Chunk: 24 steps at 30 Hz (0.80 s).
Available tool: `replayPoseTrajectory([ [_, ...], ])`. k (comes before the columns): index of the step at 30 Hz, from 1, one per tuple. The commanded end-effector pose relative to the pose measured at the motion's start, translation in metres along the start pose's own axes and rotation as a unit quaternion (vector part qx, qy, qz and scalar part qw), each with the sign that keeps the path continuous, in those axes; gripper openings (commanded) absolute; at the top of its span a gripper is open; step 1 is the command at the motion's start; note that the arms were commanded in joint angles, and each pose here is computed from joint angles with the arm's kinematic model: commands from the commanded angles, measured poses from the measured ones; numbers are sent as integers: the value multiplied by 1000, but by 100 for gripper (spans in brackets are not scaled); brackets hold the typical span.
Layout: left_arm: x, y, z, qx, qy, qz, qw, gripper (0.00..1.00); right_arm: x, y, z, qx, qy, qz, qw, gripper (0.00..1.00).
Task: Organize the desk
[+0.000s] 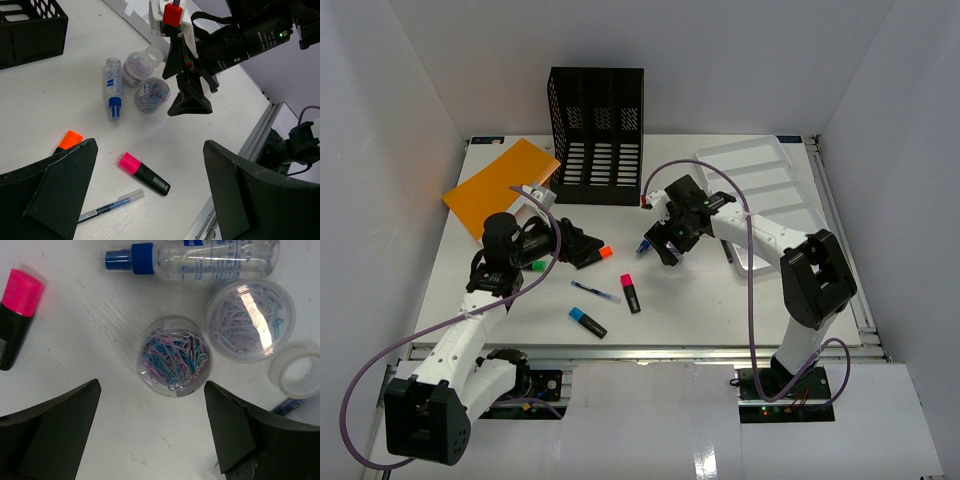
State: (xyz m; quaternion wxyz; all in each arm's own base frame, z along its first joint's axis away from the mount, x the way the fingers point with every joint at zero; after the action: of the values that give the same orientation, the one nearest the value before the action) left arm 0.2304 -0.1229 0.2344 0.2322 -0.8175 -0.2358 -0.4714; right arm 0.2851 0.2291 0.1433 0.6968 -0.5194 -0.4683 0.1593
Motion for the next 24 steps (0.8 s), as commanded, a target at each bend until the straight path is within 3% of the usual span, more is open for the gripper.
replayPoseTrajectory([
  [1, 7, 0, -3, -5, 15, -6, 1000, 98, 4, 11, -5, -43, 20, 2, 999, 92],
  [17, 7, 0, -2, -2, 17, -6, 1000, 98, 12, 35, -11, -54, 31, 19, 998, 99],
  [24, 7, 0, -2, -2, 17, -6, 1000, 98, 20, 35, -8, -33, 29, 3, 999, 90],
])
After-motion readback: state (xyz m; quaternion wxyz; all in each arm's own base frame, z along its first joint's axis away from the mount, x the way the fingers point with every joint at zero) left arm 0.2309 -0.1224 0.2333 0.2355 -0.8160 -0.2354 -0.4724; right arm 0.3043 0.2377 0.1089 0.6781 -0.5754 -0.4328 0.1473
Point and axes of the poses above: each gripper's point midway between its finger pads, its own y axis out along the fingers, its own z axis along the line the jaws close on, x = y × z, the point moved 7 cm from there along -y, back along the fingers
